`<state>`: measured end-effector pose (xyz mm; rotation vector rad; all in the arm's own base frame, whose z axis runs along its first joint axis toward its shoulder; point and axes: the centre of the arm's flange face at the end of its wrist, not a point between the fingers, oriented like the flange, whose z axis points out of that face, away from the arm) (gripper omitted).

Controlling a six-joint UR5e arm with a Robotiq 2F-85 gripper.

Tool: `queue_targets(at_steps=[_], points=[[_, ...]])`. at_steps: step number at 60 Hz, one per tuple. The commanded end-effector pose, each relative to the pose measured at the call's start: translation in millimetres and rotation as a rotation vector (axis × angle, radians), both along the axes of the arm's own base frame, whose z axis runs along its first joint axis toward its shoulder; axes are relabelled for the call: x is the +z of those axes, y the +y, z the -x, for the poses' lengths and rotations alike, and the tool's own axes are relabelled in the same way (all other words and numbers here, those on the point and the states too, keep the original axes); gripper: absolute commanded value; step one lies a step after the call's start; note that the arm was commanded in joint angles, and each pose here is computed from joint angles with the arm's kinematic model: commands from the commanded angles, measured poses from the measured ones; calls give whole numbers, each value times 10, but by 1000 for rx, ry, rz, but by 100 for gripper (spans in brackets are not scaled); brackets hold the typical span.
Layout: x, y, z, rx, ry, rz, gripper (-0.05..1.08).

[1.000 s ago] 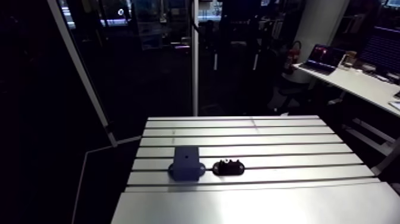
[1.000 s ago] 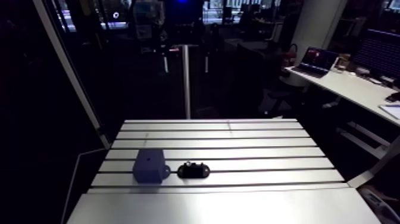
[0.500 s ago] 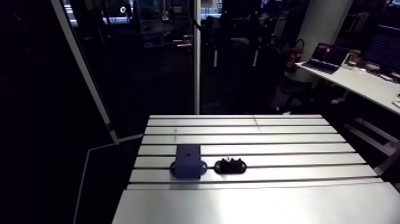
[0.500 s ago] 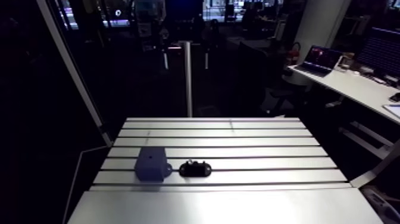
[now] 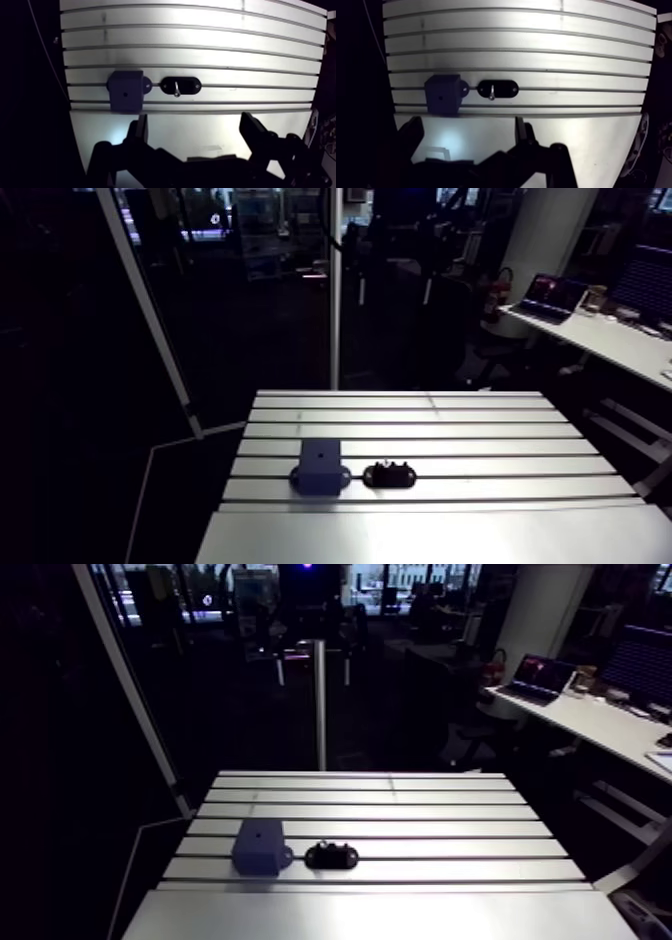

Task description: Pick up the M10 bolt and insert it into the hole until fully seated.

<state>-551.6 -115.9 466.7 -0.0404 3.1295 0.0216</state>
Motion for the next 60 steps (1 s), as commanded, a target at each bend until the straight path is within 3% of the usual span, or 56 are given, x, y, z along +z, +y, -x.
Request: queue_targets(at_steps=[1, 60], points=[[-38, -14, -79, -1, 11, 13, 1], [-1194, 34, -375, 27, 43, 9, 1]])
